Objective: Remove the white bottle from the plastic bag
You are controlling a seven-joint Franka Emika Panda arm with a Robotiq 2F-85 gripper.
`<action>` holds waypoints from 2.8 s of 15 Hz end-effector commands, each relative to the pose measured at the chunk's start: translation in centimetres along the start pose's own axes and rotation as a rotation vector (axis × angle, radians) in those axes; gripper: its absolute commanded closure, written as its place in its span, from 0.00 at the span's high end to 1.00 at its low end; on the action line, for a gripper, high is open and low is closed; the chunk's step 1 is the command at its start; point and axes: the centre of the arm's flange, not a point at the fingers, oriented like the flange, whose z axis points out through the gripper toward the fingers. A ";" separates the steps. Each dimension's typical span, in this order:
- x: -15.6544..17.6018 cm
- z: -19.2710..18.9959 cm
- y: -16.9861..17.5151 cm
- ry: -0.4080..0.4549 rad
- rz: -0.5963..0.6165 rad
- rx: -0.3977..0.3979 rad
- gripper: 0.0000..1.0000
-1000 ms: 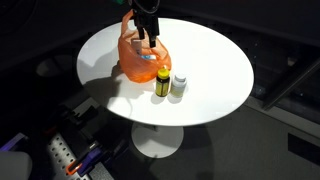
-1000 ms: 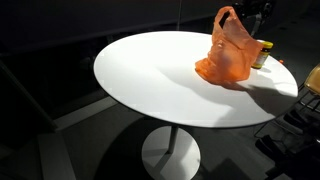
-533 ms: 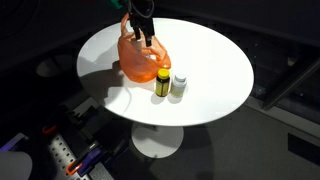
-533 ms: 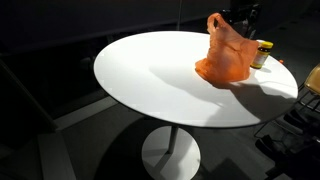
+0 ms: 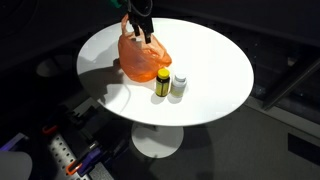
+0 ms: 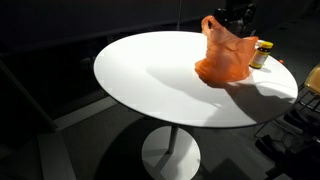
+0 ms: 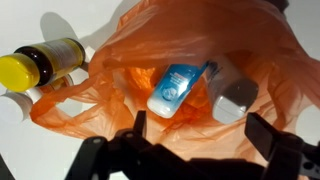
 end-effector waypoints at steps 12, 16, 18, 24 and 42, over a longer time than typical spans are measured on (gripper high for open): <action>-0.6 1.3 -2.0 -0.042 0.144 0.020 0.40; -0.2 -1.3 -0.4 -0.037 0.175 0.046 0.10; 0.0 -3.2 0.9 -0.042 0.194 0.071 0.10; 0.8 -8.1 4.4 -0.028 0.268 0.063 0.11; 10.6 -6.7 17.2 0.030 0.609 0.038 0.11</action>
